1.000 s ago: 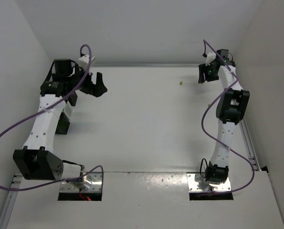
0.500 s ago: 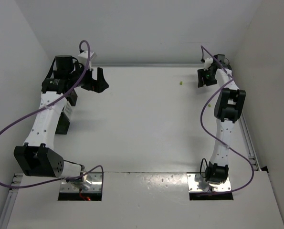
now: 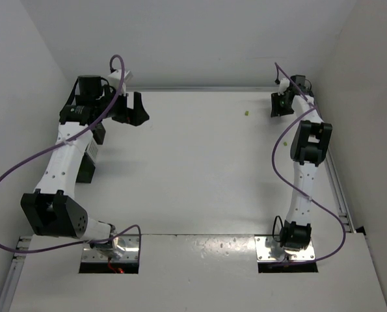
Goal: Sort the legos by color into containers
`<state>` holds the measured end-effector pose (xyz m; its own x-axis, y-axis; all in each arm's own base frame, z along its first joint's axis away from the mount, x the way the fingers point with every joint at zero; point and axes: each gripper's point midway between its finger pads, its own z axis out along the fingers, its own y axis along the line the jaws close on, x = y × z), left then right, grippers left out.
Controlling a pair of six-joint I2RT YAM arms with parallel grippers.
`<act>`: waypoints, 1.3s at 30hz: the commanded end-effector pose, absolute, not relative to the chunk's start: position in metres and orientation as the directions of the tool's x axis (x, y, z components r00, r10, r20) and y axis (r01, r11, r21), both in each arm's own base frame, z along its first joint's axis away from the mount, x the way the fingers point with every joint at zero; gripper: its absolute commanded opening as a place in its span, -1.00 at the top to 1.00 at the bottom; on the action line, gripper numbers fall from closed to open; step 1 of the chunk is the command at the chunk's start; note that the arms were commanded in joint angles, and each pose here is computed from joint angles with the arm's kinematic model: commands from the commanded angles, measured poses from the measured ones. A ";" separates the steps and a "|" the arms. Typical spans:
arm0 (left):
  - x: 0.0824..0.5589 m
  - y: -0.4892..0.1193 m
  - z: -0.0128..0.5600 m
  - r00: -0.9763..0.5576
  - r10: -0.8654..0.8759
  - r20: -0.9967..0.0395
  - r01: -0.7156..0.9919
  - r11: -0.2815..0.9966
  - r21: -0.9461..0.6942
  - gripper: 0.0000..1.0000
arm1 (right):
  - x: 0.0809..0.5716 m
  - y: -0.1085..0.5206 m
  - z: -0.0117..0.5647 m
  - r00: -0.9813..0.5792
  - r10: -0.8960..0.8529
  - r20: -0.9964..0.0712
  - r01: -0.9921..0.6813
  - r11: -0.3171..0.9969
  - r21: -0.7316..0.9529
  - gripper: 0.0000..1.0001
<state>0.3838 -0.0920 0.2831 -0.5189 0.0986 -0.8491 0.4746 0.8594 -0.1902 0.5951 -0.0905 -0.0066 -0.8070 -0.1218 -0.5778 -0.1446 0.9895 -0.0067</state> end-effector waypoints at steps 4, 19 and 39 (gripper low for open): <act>0.392 -0.100 0.298 -0.479 0.089 -0.873 0.494 0.849 -0.185 -0.98 | 0.614 -0.104 -0.008 -0.776 -0.100 -0.623 -0.107 0.994 -0.025 0.10; 0.396 -0.099 0.291 -0.500 0.082 -0.862 0.480 0.855 -0.197 -0.98 | 0.608 -0.093 -0.013 -0.779 -0.124 -0.615 -0.165 0.986 0.011 0.68; 0.260 -0.166 0.275 -0.525 -0.003 -0.851 0.762 0.443 -0.472 -0.93 | 0.326 0.228 0.249 -0.642 -0.073 -0.763 -0.753 0.245 0.610 0.85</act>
<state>0.2770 -0.1452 0.2394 -0.6445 -0.0275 -0.7641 0.6164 0.5726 -0.5405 0.3716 0.1809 0.2346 -0.5247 -0.1501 -0.8379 -0.7707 0.5017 0.3928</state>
